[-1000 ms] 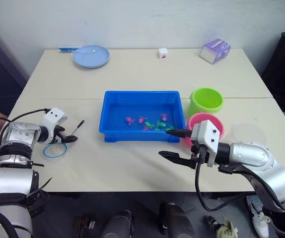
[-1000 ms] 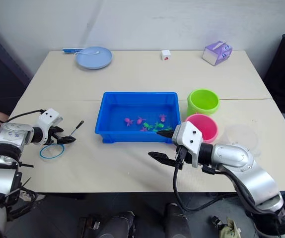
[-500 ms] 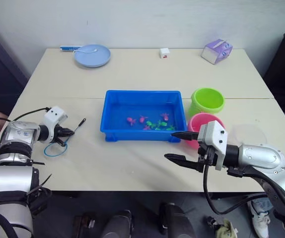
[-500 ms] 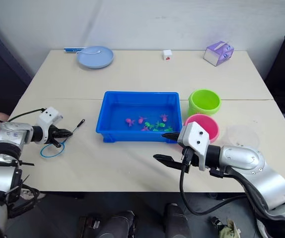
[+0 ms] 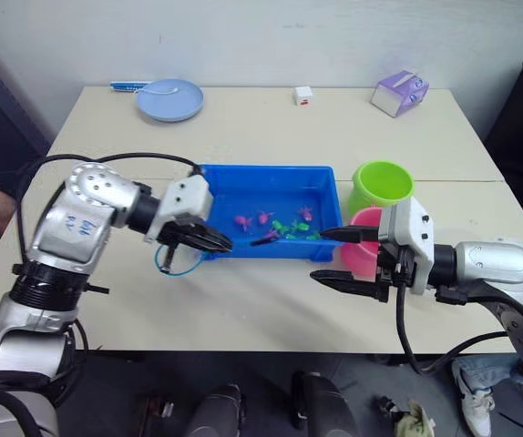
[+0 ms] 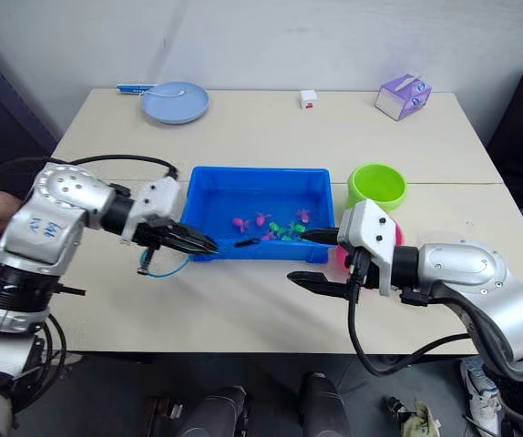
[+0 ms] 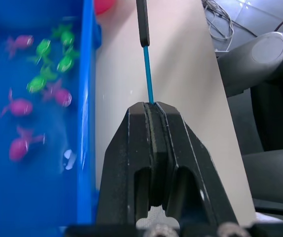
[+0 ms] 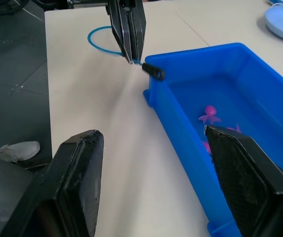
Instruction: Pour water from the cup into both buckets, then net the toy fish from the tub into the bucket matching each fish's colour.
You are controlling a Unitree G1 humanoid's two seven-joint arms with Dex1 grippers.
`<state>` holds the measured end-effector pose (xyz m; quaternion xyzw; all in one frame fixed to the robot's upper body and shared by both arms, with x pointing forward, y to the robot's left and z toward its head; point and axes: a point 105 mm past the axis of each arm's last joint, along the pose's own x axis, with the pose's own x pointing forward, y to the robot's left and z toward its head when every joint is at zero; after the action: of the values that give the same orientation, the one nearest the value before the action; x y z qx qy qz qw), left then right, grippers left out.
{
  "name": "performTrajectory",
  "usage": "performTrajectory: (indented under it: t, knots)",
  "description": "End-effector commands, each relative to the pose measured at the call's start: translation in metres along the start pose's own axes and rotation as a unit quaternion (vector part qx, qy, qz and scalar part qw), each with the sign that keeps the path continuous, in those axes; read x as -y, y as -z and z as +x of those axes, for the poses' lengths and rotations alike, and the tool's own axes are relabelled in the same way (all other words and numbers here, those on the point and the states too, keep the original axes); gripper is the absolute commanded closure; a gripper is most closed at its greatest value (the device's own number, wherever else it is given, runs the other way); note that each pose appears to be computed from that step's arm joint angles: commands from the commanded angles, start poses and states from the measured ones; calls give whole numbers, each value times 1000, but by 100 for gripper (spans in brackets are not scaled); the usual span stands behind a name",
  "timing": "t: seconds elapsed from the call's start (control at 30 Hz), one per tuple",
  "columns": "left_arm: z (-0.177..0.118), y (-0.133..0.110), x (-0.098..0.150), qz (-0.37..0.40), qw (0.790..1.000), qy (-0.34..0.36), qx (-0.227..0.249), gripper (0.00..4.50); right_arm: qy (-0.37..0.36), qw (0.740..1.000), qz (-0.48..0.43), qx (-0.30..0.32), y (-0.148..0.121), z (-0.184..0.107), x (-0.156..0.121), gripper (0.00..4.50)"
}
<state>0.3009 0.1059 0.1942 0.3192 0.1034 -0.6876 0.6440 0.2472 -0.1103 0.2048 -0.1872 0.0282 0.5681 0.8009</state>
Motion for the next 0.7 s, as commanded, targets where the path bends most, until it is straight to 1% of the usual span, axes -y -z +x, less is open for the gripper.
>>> performTrajectory:
  t: [0.03, 0.27, 0.37, 0.43, 0.7]
  knots:
    - [15, -16, -2, 60, 998, 8, 2, 445, -28, 999, -16, -5, -6, 2, -7, 0]
    - [36, -30, -11, 87, 995, 2, 41, 445, -29, 999, -17, -21, -1, 11, -5, 0]
    - [38, -25, -9, 89, 995, 13, 34, 450, -25, 999, -20, -28, 2, 14, -3, 85]
    - [39, -23, -9, 92, 995, 16, 30, 450, -25, 999, -21, -29, 3, 16, -2, 185]
    - [43, -25, -10, 98, 994, 19, 34, 450, -29, 999, -26, -34, 3, 23, -1, 185]
